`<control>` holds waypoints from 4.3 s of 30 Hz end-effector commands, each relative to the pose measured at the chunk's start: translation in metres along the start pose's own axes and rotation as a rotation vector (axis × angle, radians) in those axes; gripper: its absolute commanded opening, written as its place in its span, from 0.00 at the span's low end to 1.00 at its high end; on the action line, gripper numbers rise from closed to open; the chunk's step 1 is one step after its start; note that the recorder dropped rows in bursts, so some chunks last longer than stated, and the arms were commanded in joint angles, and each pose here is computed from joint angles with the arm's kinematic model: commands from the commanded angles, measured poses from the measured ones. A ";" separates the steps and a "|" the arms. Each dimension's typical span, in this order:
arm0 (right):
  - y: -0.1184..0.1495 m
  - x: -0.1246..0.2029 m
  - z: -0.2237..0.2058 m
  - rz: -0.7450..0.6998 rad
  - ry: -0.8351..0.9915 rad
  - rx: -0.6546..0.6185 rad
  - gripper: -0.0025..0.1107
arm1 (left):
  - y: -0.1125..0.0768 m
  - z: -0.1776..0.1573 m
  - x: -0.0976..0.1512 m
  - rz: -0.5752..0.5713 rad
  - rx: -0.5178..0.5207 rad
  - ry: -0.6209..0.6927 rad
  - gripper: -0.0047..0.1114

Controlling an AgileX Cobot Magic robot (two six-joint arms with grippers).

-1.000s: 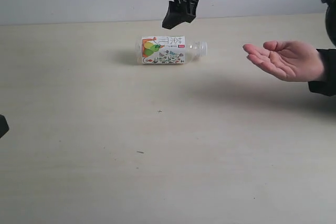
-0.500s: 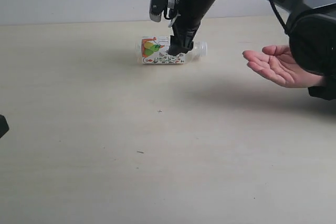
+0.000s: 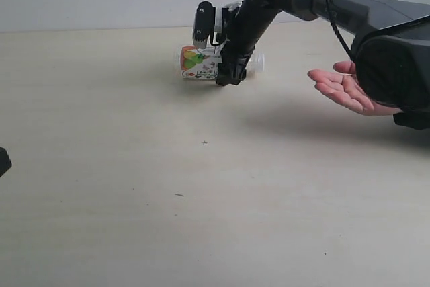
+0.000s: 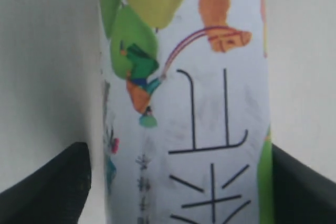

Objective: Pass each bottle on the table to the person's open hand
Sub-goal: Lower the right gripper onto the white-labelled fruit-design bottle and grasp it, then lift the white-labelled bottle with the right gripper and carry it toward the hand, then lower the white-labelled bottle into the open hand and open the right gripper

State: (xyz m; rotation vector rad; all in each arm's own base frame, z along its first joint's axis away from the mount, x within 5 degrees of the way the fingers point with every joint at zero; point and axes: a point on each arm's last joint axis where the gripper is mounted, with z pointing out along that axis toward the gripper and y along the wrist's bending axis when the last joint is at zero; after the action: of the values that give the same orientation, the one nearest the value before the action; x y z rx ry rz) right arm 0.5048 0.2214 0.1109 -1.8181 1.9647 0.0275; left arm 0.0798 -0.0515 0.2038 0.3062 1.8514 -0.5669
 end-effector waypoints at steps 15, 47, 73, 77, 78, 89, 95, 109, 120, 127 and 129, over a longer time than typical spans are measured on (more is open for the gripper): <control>-0.019 -0.024 -0.068 0.296 -0.078 0.100 0.02 | 0.001 0.000 0.001 -0.009 -0.004 -0.007 0.04; 0.014 0.017 -0.291 1.057 0.130 0.364 0.02 | 0.001 0.000 0.001 -0.009 -0.004 -0.007 0.04; 0.096 0.089 -0.223 1.313 0.255 0.417 0.02 | 0.001 0.000 0.001 -0.009 -0.004 -0.007 0.04; 0.102 0.093 -0.218 1.330 0.272 0.411 0.02 | 0.001 0.000 0.001 -0.009 -0.004 -0.007 0.04; 0.103 0.094 -0.217 1.330 0.281 0.411 0.02 | 0.001 0.000 0.001 -0.009 -0.004 -0.007 0.04; 0.110 0.101 -0.208 1.315 0.342 0.398 0.02 | 0.001 0.000 0.001 -0.009 -0.004 -0.007 0.04; 0.108 0.100 -0.206 1.310 0.323 0.402 0.08 | 0.001 0.000 0.001 -0.009 -0.004 -0.007 0.04; 0.107 0.099 -0.205 1.298 0.310 0.403 0.35 | 0.001 0.000 0.001 -0.009 -0.004 -0.007 0.04; 0.107 0.099 -0.205 1.298 0.310 0.403 0.54 | 0.001 0.000 0.001 -0.009 -0.004 -0.007 0.04; 0.107 0.099 -0.205 1.296 0.304 0.405 0.69 | 0.001 0.000 0.001 -0.009 -0.004 -0.007 0.04; 0.106 0.099 -0.205 1.296 0.299 0.406 0.70 | 0.001 0.000 0.001 -0.009 -0.004 -0.007 0.04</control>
State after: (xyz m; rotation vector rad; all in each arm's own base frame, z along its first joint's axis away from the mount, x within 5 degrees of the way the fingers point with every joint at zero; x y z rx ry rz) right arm 0.3358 0.0784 0.2289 -0.0957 2.7540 -0.2182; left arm 0.0798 -0.0515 0.2038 0.3062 1.8514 -0.5669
